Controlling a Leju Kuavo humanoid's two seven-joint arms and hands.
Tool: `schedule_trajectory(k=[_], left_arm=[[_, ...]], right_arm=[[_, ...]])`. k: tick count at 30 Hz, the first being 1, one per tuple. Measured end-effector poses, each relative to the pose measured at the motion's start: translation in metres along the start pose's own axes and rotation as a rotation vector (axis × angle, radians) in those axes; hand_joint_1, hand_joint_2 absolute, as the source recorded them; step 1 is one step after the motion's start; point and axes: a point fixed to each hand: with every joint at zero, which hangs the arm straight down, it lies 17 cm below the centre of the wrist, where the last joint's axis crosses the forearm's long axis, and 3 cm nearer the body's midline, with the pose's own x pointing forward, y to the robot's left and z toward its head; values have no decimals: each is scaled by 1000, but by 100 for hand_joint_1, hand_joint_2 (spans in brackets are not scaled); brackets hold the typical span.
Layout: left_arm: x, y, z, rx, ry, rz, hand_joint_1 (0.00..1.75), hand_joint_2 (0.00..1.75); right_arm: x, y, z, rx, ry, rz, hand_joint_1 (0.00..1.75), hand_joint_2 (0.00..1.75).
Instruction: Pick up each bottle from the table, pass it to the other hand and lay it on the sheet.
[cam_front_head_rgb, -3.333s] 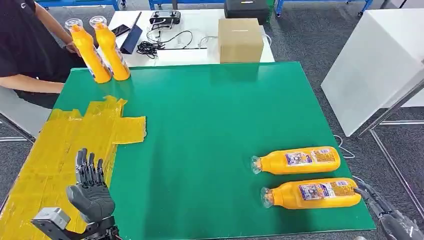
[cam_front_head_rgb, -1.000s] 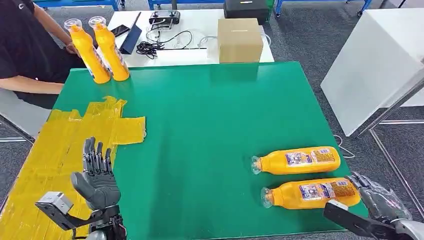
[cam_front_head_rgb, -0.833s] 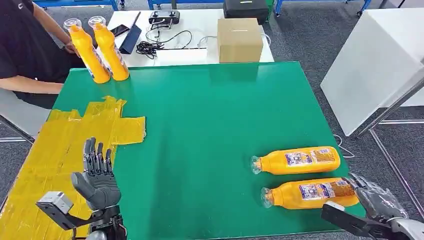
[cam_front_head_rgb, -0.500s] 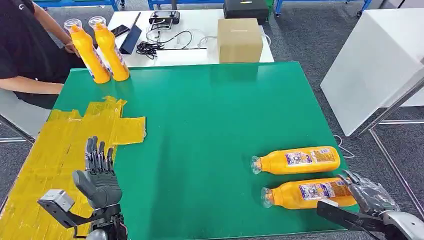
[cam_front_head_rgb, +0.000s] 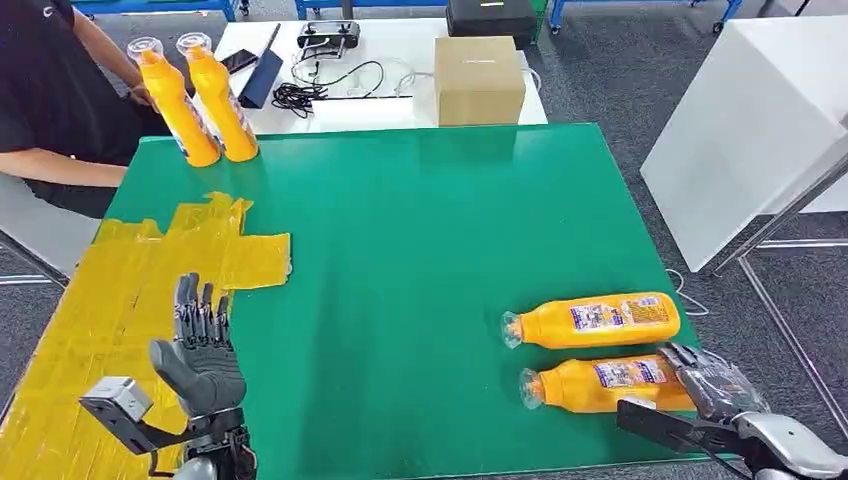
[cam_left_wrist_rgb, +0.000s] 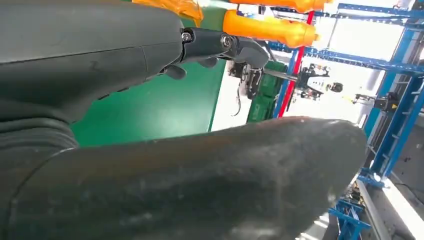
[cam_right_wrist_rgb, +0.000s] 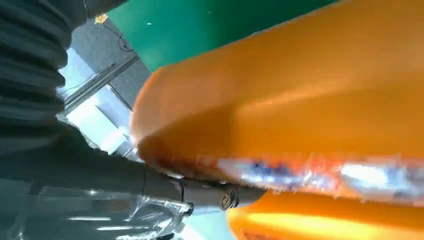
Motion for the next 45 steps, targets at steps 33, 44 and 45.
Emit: schedule_trajectory(k=[33, 44, 45], left_arm=[[-3, -1, 1, -9, -4, 3, 0, 0], [-1, 62, 18, 39, -7, -55, 0, 0], [0, 66, 19, 47, -10, -63, 0, 0]], right_arm=[[78, -1, -14, -82, -222, -287, 175, 175], [210, -150, -6, -571, -543, -750, 175, 175], [211, -158, -1, -590, -558, -765, 175, 175]])
